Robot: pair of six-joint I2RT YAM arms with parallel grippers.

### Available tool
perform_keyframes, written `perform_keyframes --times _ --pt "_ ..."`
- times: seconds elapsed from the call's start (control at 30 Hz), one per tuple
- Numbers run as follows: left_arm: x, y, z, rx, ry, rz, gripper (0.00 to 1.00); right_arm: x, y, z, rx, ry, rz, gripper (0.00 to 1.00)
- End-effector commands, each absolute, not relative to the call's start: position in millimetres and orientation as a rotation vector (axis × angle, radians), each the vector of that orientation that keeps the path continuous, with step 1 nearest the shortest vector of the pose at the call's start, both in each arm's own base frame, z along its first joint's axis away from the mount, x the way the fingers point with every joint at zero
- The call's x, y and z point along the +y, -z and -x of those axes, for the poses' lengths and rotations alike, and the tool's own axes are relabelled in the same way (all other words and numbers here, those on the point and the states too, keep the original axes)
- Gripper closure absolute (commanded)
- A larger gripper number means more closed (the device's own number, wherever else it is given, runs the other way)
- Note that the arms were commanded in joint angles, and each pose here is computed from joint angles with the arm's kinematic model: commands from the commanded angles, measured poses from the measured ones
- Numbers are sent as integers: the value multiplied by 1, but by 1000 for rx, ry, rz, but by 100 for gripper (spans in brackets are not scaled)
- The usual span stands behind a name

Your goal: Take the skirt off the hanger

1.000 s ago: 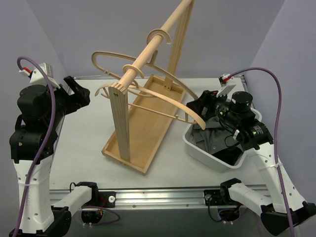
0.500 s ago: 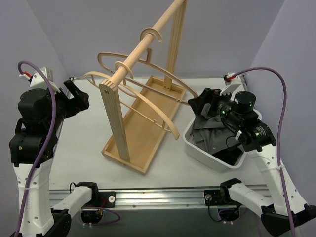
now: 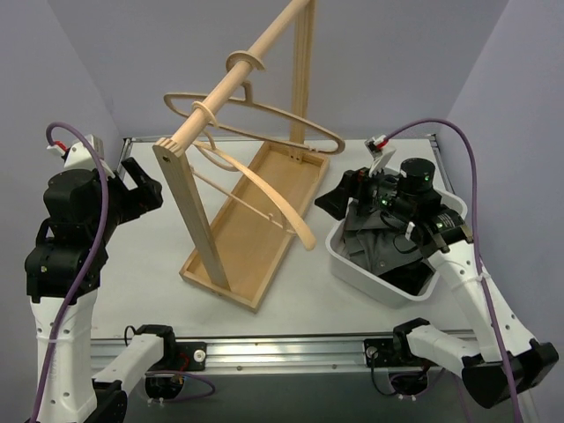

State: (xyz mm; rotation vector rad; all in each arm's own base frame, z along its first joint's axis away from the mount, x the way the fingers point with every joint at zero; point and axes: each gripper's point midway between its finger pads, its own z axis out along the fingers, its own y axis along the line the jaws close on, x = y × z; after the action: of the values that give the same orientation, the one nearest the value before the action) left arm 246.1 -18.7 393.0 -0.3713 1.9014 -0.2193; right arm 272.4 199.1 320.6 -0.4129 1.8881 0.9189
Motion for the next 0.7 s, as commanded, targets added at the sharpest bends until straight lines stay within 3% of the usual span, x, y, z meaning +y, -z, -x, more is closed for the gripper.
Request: perform_keyframes --times 0.0,0.17,0.37,0.67 --pt "-21 -396 -241 1869 254 382 6 217 -349 -273 1784 -1018 539 0" --pt "-14 -384 -232 1871 226 417 6 210 -359 -279 1789 -969 475 0" --pt "0 -367 -219 1861 174 526 6 167 -328 -280 1928 -745 217 0" --pt "-35 -338 -210 1917 428 572 6 107 -283 -247 1971 -533 -116 0"
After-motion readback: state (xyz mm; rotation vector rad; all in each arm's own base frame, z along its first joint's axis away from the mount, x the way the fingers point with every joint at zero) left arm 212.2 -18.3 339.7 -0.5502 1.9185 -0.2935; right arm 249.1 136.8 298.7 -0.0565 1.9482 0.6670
